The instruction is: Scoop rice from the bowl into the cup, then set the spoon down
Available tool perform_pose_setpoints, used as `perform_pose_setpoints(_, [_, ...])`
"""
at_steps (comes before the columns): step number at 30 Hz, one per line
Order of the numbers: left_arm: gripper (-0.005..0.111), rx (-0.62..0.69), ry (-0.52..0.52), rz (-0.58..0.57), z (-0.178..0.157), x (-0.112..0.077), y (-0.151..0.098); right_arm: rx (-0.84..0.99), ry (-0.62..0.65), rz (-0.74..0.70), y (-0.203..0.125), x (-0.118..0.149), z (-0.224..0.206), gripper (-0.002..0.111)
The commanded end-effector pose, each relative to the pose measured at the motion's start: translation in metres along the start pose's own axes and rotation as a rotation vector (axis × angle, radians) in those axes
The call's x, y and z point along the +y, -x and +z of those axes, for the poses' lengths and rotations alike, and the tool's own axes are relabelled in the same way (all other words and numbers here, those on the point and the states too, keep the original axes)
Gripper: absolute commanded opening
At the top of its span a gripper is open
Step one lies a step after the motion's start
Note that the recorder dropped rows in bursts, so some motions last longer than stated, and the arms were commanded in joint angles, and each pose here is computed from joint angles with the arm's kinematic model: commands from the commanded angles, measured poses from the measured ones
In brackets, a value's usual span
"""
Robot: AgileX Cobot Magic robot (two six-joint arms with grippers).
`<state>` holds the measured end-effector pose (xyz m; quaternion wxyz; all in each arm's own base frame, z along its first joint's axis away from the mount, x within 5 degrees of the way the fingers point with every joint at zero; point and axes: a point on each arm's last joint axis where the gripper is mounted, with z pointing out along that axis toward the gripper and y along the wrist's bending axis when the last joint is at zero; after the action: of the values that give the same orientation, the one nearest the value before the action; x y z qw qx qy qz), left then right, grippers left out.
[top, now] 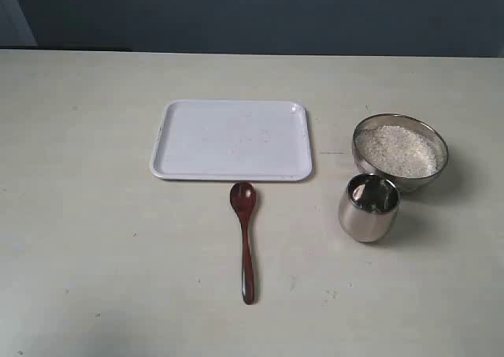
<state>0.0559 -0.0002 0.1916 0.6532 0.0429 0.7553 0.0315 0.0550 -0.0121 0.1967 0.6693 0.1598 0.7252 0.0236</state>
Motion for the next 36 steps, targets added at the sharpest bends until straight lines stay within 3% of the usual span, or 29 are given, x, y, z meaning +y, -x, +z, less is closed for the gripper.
perform_pose_setpoints(1, [0.000, -0.018, -0.003, 0.001, -0.001, 0.000, 0.002, -0.008, 0.001, -0.004, 0.000, 0.000, 0.000, 0.000])
perform_pose_setpoints(16, [0.000, -0.018, -0.003, 0.001, -0.001, 0.000, 0.002, -0.073, 0.034, -0.033, 0.006, 0.003, 0.000, 0.000])
perform_pose_setpoints(20, [0.000, -0.018, -0.003, 0.001, -0.001, 0.000, 0.002, -0.312, 0.222, 0.355, 0.030, 0.014, -0.007, 0.000])
perform_pose_setpoints(27, [0.000, -0.018, -0.003, 0.001, -0.001, 0.000, 0.002, -0.625, 0.393, 0.392, 0.056, 0.021, -0.023, 0.000])
perform_pose_setpoints(30, [0.000, -0.018, -0.003, 0.001, -0.001, 0.000, 0.002, -0.687, 0.452, 0.490, 0.062, 0.021, -0.029, 0.000])
perform_pose_setpoints(33, [0.000, -0.018, -0.003, 0.001, -0.001, 0.000, 0.002, -0.693, 0.493, 0.693, 0.064, 0.017, -0.030, 0.000])
perform_pose_setpoints(34, [0.000, -0.018, -0.003, 0.001, -0.001, 0.000, 0.002, -0.662, 0.506, 0.875, 0.064, 0.012, -0.028, 0.000])
perform_pose_setpoints(36, [0.000, -0.018, -0.003, 0.001, -0.001, 0.000, 0.002, -0.598, 0.486, 1.014, 0.060, 0.009, -0.024, 0.000])
